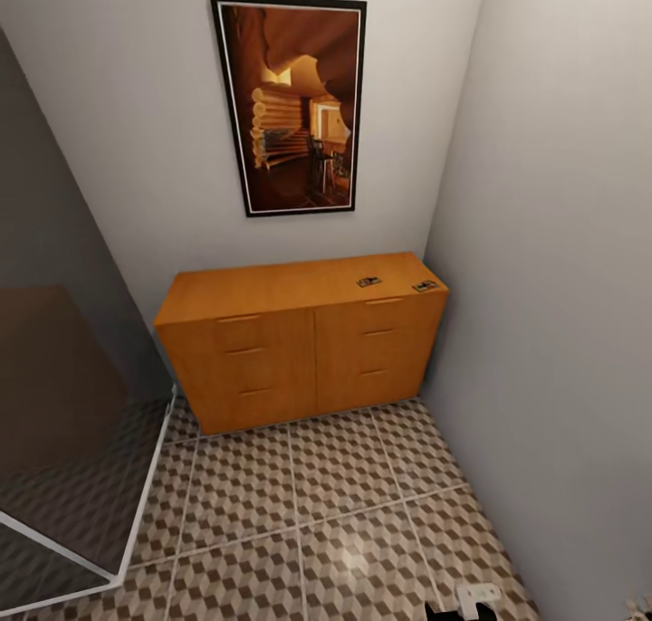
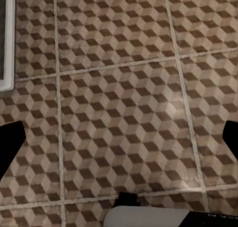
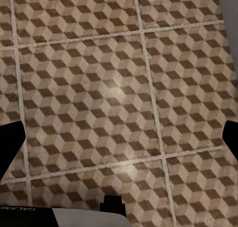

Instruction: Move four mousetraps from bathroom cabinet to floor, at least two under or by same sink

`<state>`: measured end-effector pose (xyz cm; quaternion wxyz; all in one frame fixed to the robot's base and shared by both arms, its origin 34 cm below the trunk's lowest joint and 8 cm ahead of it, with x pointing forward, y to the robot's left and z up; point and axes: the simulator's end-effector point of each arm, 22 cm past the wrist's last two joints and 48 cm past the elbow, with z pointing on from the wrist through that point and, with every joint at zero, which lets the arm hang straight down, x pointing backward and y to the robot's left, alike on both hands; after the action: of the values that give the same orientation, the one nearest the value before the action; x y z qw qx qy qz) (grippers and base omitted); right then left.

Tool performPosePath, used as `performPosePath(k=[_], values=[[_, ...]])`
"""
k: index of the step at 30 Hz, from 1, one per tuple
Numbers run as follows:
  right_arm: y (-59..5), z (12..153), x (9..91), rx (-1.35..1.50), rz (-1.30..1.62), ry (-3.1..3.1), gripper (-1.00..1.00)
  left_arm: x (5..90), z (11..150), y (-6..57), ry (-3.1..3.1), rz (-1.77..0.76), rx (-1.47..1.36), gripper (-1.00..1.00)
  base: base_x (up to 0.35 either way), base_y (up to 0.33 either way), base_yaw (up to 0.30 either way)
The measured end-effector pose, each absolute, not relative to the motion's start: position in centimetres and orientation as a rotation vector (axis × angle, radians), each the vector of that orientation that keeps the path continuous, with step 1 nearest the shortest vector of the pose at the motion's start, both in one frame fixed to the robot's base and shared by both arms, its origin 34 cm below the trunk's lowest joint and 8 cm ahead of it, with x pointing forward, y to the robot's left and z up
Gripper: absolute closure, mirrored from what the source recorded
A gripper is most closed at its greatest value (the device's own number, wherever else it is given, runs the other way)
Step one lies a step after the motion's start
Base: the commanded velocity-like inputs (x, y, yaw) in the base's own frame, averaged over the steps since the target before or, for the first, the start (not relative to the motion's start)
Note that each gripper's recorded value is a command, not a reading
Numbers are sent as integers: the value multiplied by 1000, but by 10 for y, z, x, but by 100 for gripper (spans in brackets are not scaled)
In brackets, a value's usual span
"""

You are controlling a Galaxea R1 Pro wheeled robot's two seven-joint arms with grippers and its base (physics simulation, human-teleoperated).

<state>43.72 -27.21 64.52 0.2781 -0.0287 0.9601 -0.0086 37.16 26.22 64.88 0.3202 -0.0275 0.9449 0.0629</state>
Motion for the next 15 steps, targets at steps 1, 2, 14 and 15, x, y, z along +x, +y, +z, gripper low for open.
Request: performPosePath(k=[1, 2, 14, 15], values=[[-272, 645, 437, -77, -23, 2577, -100, 371, 649, 262, 2483, 165, -72, -100, 147, 0, 0], [-272, 645, 437, -77, -23, 2577, -100, 371, 649, 262, 2483, 165, -72, -100, 128, 0, 0], [-272, 645, 437, -77, -23, 2576, -100, 371, 649, 262, 2484, 165, -72, -100, 32, 0, 0], [-272, 645, 437, -77, -23, 2576, -100, 371, 649, 262, 2484, 165, -72, -100, 5, 0, 0]])
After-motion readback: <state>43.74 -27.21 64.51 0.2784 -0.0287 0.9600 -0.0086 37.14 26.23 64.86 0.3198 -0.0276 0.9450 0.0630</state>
